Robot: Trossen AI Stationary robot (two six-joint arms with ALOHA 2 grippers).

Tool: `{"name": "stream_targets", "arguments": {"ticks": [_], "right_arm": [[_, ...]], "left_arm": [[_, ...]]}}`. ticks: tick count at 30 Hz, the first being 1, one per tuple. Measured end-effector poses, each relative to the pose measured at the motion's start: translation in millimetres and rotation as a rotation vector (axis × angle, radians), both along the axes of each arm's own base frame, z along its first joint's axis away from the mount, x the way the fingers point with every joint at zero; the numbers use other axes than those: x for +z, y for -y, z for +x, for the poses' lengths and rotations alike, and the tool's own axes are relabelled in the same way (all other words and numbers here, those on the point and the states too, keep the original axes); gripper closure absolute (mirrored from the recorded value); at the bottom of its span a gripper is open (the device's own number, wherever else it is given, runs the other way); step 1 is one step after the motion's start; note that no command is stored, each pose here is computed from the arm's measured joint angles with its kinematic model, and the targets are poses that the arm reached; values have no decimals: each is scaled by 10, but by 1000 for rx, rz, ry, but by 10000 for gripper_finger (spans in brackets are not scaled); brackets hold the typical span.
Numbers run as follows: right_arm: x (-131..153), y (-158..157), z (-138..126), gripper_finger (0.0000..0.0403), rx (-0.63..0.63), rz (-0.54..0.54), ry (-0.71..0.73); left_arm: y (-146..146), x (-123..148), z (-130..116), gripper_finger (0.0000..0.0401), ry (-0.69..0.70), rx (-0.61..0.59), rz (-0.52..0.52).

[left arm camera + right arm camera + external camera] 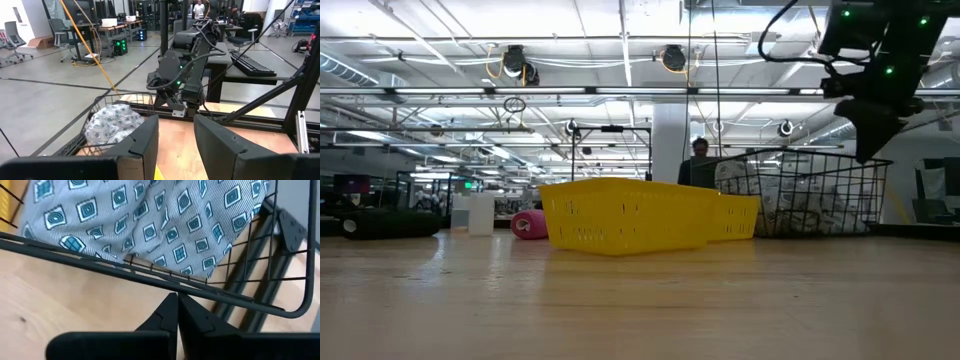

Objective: Pick & place medical supplies in basket/bin
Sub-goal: Adjust the black wire basket, then put the top right white pill bottle into the top yellow basket

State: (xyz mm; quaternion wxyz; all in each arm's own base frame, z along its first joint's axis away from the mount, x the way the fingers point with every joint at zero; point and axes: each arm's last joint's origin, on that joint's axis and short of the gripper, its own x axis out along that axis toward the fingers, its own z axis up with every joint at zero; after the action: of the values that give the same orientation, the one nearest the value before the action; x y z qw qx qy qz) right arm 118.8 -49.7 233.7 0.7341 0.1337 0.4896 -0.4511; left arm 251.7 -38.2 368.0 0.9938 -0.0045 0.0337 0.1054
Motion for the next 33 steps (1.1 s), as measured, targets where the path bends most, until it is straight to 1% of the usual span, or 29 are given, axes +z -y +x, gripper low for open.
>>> {"name": "stream_targets", "arguments": {"ticks": [4, 8, 12, 16, 19, 21, 23, 25, 28, 30, 33], "right_arm": [[19, 44, 38, 402, 43, -29, 14], [63, 42, 20, 402, 76, -44, 14], [220, 31, -15, 402, 72, -78, 108], [335, 0, -21, 402, 104, -96, 270], [429, -47, 44, 402, 220, -73, 414], [507, -99, 106, 402, 341, -58, 518], [591, -172, 173, 402, 469, -76, 617], [637, -258, 242, 402, 574, -129, 724], [607, -391, 348, 402, 722, -221, 865], [519, -486, 398, 402, 812, -270, 924], [346, -614, 424, 403, 927, -331, 973]], "left_arm": [[1, 0, 0, 268, 0, -2, 0], [1, -1, 0, 268, 0, -4, -3], [1, -1, 0, 267, 2, -3, -15], [0, -23, -2, 267, -18, -3, -27], [1, -39, -3, 267, -33, -3, -23], [1, -39, -3, 268, -34, -3, -23], [1, -42, -3, 267, -37, -3, -22], [1, -55, -5, 267, -51, -5, -20], [1, -79, -8, 268, -74, -5, -22], [1, -88, -10, 267, -81, -3, -31], [0, -96, -11, 267, -89, -3, -31]]}}
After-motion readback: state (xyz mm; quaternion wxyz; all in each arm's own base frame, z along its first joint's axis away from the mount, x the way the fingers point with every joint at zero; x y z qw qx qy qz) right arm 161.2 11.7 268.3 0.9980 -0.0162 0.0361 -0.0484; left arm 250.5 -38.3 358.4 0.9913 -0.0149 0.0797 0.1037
